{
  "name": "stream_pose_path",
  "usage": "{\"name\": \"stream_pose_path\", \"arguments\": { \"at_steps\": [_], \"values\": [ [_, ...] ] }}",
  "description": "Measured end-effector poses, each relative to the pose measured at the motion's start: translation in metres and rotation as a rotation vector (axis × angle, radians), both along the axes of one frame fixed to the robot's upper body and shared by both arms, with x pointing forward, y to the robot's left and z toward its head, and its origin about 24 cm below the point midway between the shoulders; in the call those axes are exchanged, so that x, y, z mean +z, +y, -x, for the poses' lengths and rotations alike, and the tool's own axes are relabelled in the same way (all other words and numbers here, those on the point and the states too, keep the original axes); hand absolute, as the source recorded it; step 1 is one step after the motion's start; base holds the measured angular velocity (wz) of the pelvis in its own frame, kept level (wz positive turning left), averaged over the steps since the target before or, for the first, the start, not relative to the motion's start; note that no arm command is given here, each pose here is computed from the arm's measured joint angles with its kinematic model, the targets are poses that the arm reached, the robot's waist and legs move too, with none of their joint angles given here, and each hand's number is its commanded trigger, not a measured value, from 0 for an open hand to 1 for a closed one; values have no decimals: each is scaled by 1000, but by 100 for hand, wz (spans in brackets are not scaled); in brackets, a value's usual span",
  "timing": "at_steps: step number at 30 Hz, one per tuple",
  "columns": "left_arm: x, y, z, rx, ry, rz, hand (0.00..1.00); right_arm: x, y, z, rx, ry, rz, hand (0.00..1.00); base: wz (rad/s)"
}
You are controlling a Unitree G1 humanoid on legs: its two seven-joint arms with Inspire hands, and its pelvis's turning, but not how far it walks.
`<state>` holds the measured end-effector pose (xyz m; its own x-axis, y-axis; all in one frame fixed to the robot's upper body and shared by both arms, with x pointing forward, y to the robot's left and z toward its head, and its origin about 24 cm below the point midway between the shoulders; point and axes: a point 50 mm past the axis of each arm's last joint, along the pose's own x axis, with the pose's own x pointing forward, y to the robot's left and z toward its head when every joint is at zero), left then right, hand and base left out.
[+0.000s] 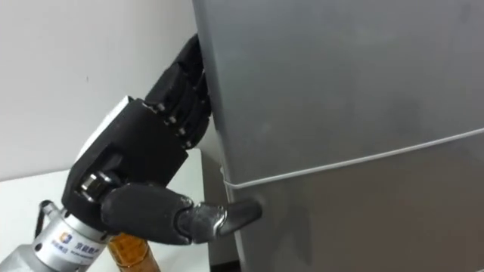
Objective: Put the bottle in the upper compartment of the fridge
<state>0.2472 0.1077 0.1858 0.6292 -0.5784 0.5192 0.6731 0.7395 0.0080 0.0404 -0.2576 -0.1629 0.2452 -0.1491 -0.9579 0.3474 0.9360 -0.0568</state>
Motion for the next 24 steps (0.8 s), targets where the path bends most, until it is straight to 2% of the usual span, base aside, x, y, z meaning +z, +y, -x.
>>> {"name": "stream_pose_path", "arguments": {
  "at_steps": [11,12,13,14,15,16,17,24],
  "values": [
    [-9,-7,-3,-50,47,51,0,0,-1,1,-52,21,12,0,3],
    [-9,-8,-3,-51,47,52,4,0,-1,1,-49,22,14,0,0],
    [-10,-8,-3,-50,48,54,13,0,-1,0,-41,22,16,0,0],
    [-10,-8,-3,-50,49,54,52,0,-1,-1,-36,23,18,0,0],
    [-10,-8,-3,-50,50,54,84,0,-1,-1,-36,24,18,0,0],
    [-11,-8,-3,-46,51,57,93,0,-1,0,-36,25,20,0,0],
    [-12,-7,-4,-36,57,65,100,0,-1,0,-36,26,21,0,0],
    [-20,-6,-11,1,110,139,100,0,-1,-1,-25,23,22,0,0]
  ]
}}
